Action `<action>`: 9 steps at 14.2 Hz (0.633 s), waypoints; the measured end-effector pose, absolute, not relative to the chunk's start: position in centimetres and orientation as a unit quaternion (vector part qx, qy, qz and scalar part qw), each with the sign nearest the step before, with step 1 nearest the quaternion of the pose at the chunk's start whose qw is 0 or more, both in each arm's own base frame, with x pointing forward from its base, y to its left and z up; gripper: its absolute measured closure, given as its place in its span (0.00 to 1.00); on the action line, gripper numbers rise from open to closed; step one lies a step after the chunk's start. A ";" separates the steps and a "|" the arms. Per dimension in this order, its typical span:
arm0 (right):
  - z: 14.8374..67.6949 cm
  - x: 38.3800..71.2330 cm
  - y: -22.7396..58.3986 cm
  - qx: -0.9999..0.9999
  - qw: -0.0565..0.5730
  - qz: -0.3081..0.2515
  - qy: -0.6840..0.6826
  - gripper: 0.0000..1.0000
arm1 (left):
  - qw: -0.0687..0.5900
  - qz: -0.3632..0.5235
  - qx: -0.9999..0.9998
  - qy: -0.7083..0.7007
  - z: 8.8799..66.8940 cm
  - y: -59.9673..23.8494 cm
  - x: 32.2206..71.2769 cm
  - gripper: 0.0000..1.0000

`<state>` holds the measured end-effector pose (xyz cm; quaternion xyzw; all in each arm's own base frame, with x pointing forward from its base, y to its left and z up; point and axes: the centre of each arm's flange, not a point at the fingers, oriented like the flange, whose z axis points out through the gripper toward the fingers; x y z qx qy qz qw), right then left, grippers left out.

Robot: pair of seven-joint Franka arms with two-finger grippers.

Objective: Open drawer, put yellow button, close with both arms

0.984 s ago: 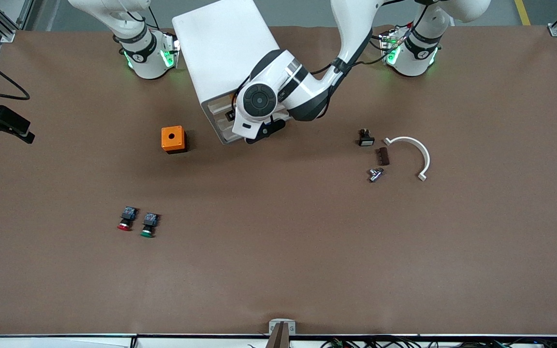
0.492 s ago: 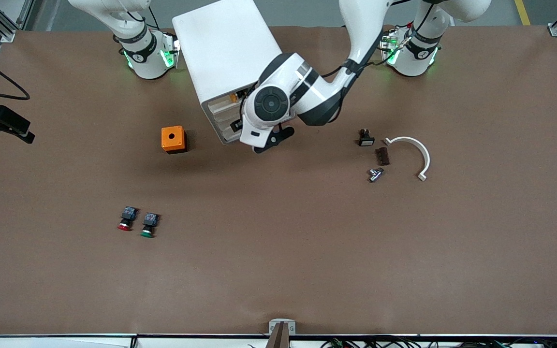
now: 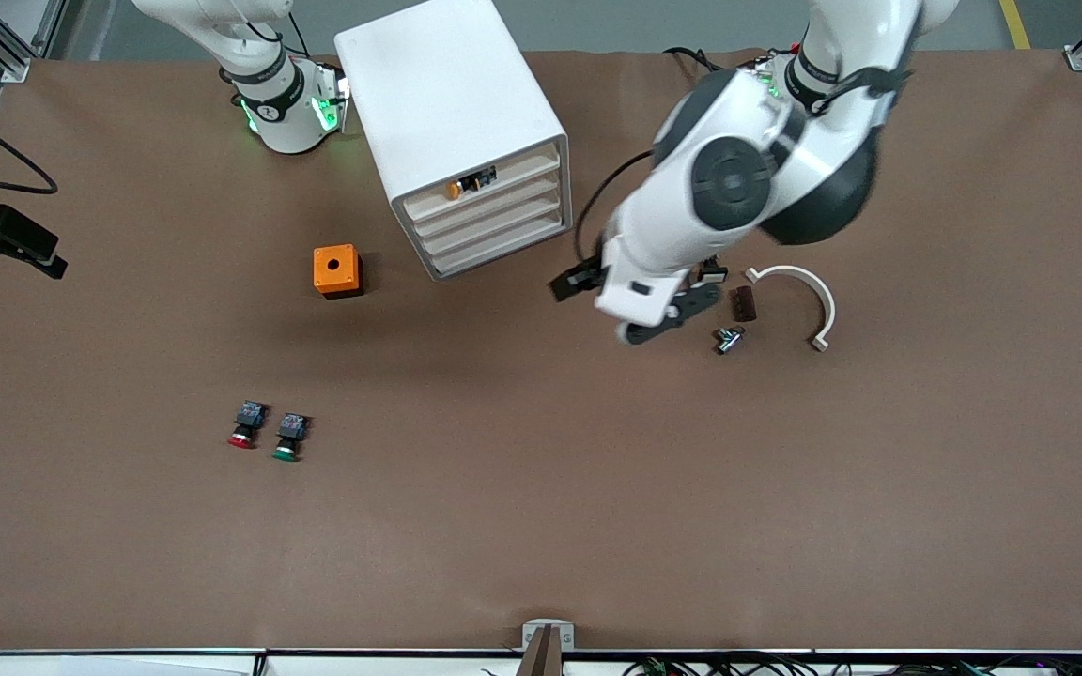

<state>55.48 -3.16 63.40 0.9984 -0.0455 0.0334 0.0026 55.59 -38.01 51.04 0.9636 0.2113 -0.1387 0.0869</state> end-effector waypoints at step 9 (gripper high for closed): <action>63.4 55.5 -3.2 0.998 0.003 0.034 -0.046 0.00 | 0.075 -0.109 0.988 0.082 56.4 -10.0 58.0 0.00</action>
